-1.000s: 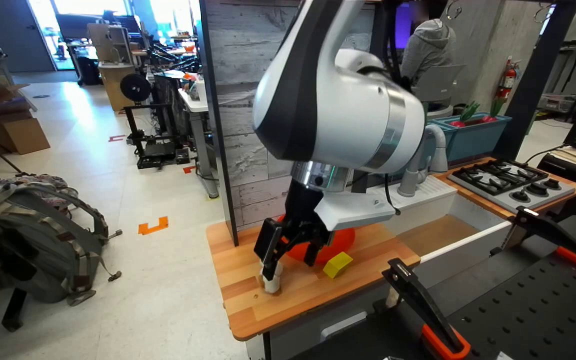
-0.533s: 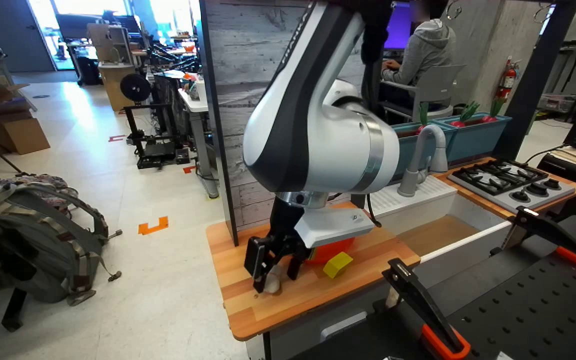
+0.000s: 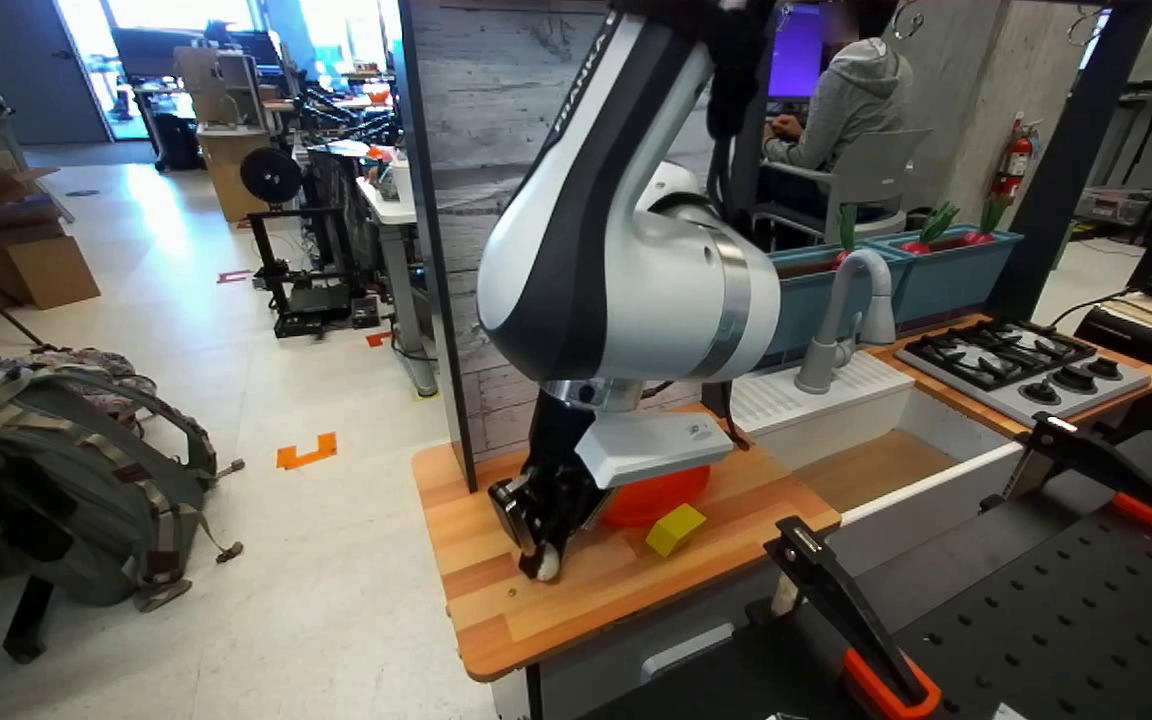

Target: Put the white object and put it on the plate, then pick the yellow block and move it to the left on the counter, then pick the object on the plate and put it on the right of the counter

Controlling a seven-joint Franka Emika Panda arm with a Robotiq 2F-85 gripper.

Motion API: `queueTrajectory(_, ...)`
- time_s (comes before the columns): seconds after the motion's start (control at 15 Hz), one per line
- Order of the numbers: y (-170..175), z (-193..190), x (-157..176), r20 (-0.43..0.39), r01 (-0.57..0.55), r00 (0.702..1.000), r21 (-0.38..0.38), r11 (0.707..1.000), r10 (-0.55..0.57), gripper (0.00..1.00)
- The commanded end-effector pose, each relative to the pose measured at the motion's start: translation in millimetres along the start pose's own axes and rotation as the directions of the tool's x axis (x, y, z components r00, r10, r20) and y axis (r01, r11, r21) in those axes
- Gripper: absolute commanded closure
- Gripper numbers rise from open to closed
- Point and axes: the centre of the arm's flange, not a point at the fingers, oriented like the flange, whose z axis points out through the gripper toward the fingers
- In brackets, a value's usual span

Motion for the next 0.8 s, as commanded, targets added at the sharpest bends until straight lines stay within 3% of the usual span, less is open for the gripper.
queueTrajectory(0.0,-11.6,-17.4,-5.6,0.005,0.038,0.999,0.03,0.999,-0.038,0.96)
queueTrajectory(0.33,-20.2,-58.9,-16.7,-0.021,0.088,0.996,0.057,0.995,-0.086,0.96)
queueTrajectory(0.73,43.2,-107.2,-0.4,-0.098,-0.029,0.995,0.008,1.0,0.029,0.96)
